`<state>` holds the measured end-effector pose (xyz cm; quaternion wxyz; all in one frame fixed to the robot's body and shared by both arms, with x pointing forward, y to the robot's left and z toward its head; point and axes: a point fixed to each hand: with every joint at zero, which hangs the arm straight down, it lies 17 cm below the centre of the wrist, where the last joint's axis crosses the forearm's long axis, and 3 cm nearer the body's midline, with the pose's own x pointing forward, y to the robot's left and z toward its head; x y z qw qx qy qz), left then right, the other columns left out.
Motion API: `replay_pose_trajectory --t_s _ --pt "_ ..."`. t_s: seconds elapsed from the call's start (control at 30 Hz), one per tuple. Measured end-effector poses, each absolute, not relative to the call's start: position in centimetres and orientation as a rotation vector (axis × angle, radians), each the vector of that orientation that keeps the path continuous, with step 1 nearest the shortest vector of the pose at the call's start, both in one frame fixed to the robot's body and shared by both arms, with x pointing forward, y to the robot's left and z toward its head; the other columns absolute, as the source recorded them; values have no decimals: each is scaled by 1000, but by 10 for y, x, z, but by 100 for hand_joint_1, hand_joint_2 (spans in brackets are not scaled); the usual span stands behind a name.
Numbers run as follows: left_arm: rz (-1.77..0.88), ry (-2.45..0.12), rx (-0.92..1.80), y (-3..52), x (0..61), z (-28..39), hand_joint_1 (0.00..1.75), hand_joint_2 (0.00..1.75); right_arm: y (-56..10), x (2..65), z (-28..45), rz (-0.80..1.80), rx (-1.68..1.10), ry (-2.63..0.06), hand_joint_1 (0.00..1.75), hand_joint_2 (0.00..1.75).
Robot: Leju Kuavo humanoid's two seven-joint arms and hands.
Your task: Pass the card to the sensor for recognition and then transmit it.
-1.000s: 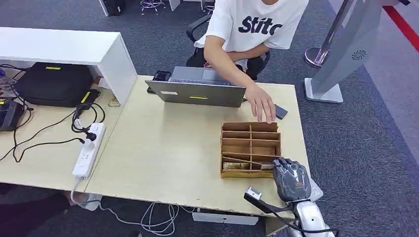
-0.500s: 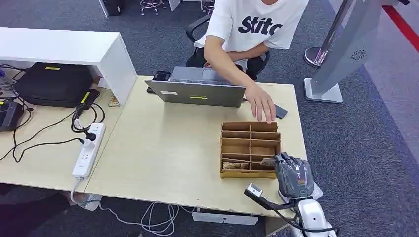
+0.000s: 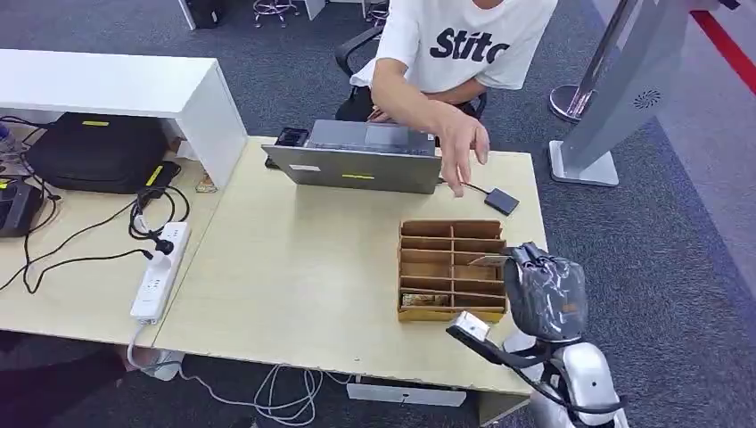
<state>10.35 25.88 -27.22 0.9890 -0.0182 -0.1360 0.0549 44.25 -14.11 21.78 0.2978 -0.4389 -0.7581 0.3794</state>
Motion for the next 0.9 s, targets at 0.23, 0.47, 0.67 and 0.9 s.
replay_pose_trajectory --t_s 0.23,0.47,0.67,0.9 --pt "69 -267 -41 256 104 -272 0 175 -107 468 277 955 -959 -2103 175 175" --pt "31 -267 -48 251 114 -270 0 175 -90 499 311 925 -918 -2122 175 175" --pt "19 -267 -51 250 117 -270 0 175 -75 514 312 949 -887 -2086 0 175" --pt "14 -271 -54 249 121 -269 0 175 -56 516 299 930 -683 -2094 0 175"
